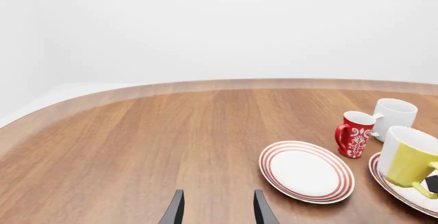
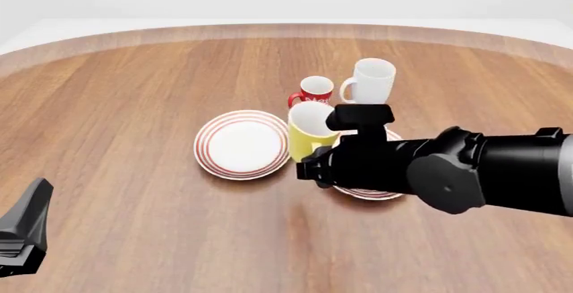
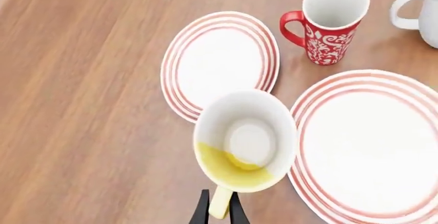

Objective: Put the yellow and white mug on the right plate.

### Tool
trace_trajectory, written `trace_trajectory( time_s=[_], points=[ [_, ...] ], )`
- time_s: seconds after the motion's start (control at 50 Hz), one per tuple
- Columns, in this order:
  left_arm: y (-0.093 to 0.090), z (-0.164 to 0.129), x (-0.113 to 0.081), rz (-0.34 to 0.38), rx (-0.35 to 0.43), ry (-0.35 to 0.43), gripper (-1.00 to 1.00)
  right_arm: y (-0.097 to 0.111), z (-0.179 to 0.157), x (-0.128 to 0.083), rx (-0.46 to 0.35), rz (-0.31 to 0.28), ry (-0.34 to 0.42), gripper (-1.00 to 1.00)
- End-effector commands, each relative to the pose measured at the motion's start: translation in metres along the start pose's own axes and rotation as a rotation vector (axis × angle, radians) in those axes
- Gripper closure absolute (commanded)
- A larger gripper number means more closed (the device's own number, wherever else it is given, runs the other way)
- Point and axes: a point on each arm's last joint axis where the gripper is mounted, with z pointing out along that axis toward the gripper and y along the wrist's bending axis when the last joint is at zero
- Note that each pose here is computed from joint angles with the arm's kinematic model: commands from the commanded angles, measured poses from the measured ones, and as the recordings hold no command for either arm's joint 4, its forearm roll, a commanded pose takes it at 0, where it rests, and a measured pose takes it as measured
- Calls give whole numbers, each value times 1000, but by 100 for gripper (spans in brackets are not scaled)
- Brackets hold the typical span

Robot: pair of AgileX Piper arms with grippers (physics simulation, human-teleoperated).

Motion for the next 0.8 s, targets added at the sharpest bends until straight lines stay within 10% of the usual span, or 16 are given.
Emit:
trace_trajectory(
  time_s=[0.02, 0.8],
  points=[
    [0, 0, 0, 0, 0, 0, -100, -8, -9, -10, 22, -31, -24, 100],
    [0, 0, 0, 0, 0, 0, -100, -45, -1, -2, 115, -7, -16, 100]
  ],
)
